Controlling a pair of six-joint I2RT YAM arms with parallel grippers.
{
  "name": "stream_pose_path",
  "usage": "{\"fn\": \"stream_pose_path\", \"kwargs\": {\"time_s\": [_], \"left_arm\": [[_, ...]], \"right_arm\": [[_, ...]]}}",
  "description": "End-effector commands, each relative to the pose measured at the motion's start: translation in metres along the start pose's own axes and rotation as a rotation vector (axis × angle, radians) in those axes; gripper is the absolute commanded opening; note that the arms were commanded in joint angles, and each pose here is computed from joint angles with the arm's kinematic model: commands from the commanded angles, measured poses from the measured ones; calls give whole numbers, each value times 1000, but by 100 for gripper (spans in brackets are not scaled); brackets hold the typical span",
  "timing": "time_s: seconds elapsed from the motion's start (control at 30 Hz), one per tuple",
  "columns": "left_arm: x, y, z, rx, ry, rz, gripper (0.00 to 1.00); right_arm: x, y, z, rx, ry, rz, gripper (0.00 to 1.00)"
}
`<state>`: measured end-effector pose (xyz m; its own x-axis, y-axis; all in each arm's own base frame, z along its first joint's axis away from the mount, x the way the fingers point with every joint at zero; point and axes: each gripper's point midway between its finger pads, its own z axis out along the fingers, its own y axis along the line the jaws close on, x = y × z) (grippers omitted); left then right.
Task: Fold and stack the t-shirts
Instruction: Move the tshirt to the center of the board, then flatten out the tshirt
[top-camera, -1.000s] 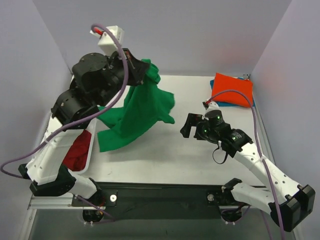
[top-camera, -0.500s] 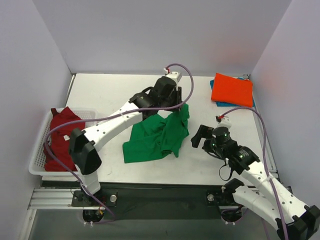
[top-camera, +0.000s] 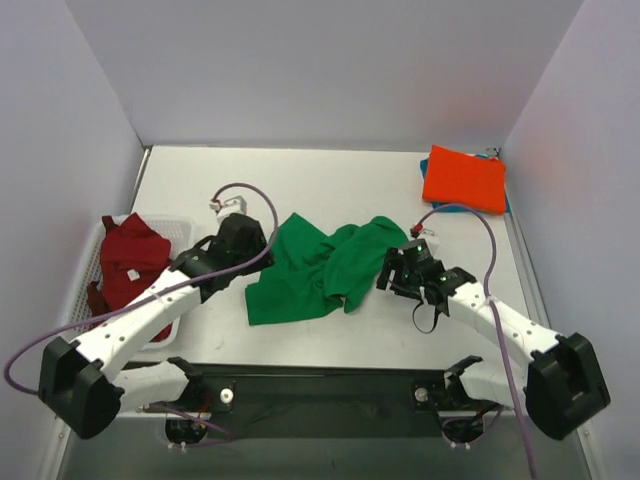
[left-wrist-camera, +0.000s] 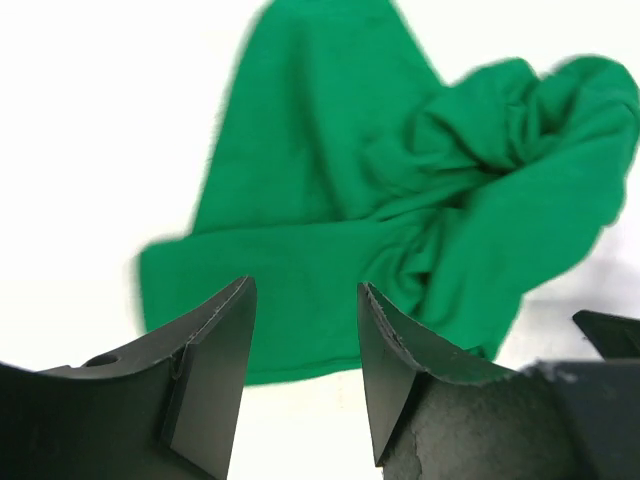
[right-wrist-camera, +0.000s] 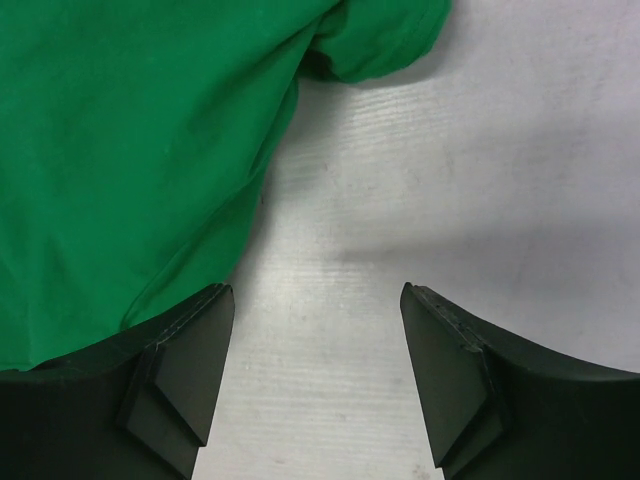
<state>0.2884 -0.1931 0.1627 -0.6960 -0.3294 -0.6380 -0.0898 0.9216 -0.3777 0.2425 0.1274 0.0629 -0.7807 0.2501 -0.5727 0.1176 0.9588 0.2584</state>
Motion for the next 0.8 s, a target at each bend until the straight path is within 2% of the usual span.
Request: {"fn": "stream_pose_path", "kwargs": {"time_s": [0.0,0.07,0.3,0.77], "left_arm": [[6,49,-24,-112,-89,-118,55],[31,79,-24,-188,-53,-136,55],[83,114,-12,-245,21,-209,50],[117,109,6,-155,94,-222,44]], "right_arm": [[-30,15,8,-60,-69,41,68],[-37,8,15,-54,-82,90,68],[-53,-8,36,-45,-111,179,68],[-53,-25,67,-53,-113,291,61]]}}
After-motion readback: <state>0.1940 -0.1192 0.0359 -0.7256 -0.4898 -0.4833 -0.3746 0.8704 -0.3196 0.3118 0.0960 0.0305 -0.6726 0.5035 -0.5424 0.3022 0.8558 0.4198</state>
